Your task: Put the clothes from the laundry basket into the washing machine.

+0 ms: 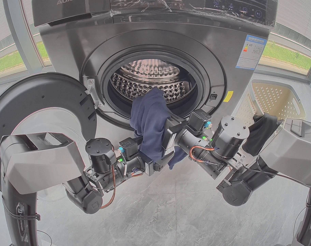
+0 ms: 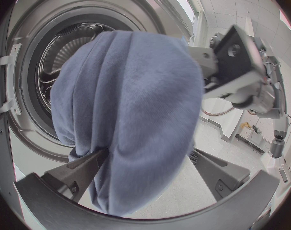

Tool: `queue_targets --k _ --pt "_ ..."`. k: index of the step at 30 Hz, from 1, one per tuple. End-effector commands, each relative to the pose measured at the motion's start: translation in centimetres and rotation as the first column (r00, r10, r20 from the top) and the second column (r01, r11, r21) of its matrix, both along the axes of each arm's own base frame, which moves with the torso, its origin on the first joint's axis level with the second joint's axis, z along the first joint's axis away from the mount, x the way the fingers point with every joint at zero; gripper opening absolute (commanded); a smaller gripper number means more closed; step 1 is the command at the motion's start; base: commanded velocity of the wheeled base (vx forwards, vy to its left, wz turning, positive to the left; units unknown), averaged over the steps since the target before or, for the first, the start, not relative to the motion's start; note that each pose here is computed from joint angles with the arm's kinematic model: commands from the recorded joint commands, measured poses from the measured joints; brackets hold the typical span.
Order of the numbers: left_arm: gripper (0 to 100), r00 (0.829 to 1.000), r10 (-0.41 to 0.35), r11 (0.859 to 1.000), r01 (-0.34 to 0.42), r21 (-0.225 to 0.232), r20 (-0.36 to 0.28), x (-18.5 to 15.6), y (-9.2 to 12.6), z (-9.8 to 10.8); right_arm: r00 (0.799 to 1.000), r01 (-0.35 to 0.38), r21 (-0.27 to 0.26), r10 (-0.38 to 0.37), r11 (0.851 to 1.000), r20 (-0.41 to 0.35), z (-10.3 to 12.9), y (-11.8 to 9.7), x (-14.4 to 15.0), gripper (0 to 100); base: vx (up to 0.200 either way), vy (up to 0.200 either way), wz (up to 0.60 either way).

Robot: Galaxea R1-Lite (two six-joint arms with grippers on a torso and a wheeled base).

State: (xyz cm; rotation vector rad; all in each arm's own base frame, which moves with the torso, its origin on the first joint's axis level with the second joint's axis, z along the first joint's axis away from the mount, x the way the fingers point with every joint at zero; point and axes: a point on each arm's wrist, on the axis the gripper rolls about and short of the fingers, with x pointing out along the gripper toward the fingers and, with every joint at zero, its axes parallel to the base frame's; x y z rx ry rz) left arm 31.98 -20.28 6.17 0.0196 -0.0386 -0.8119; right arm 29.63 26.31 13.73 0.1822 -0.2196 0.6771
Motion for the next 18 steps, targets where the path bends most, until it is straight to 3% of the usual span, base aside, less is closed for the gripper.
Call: queue_targets --k 1,18 --pt "100 1.0 0.014 1.0 -0.014 -0.016 -0.007 1.4 -0.6 -1.1 0.999 -0.023 -0.018 0.023 1.0 -0.023 -0.6 0.3 -1.1 0 0.0 0.0 0.0" --pt "100 0.995 0.097 0.994 -0.098 -0.041 -0.021 2.6 0.2 -1.5 0.999 -0.035 0.014 0.035 0.999 -0.007 1.3 0.2 -2.9 0 0.0 0.0 0.0"
